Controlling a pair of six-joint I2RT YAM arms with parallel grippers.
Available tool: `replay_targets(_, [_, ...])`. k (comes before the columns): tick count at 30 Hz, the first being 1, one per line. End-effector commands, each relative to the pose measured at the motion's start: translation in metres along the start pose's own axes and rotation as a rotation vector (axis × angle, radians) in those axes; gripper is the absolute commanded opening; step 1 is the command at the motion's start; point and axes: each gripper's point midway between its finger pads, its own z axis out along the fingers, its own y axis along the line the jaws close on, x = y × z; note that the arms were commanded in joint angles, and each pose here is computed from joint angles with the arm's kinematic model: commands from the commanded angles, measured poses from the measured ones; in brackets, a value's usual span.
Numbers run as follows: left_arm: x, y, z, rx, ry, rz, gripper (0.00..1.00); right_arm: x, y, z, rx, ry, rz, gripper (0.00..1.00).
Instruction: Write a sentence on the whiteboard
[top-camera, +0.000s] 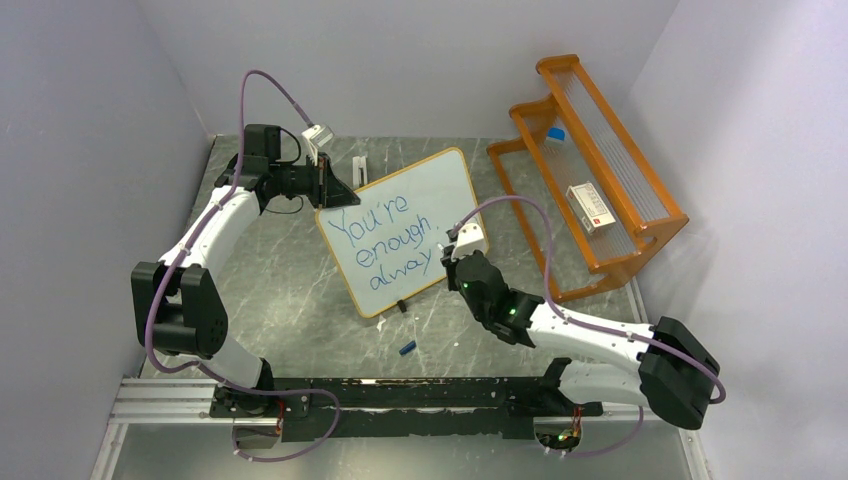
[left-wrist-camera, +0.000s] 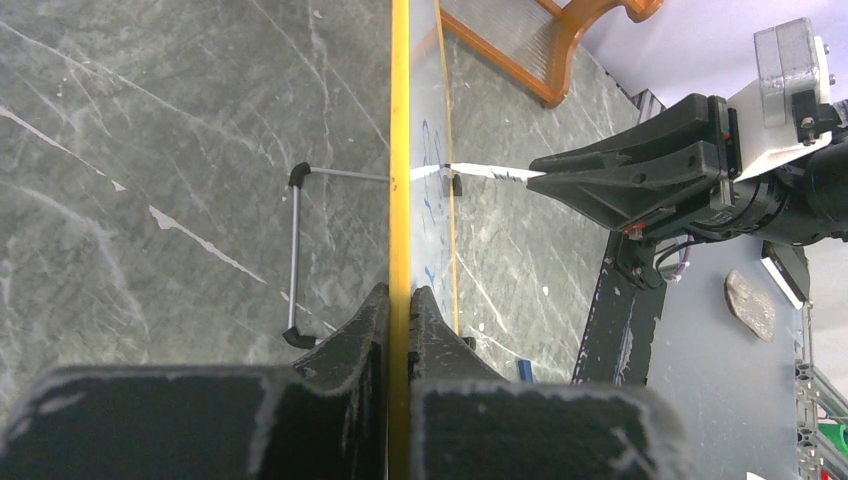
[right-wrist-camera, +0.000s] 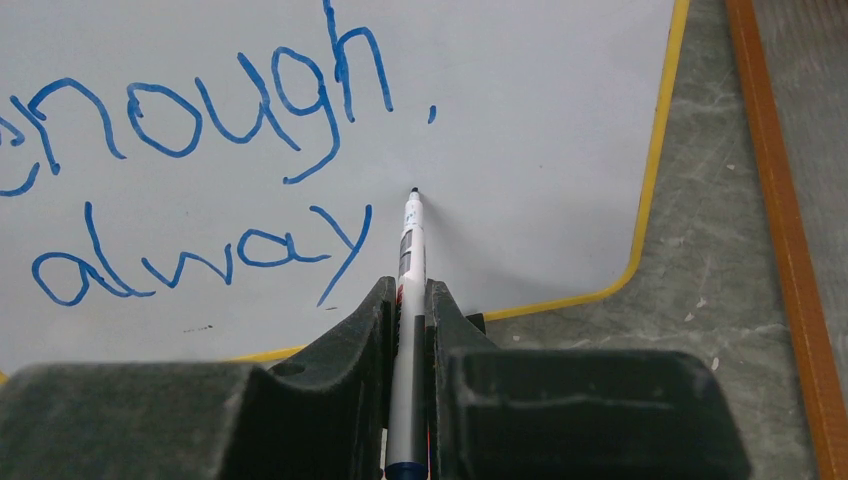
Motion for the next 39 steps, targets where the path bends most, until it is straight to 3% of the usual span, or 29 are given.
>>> replay_targets(1, [0.019,0.026,0.004,-0.091,0.057,0.011,0.05,-0.005,0.000,0.004,-0.002,-0.022,0.021,0.00])
replay_targets(17, [0.019,0.027,0.004,-0.092,0.057,0.009,0.05,-0.014,0.011,0.004,-0.061,-0.039,0.020,0.00])
replay_targets(39, [0.019,0.028,0.004,-0.095,0.059,0.006,0.05,0.022,-0.002,-0.005,-0.023,0.070,0.005,0.00])
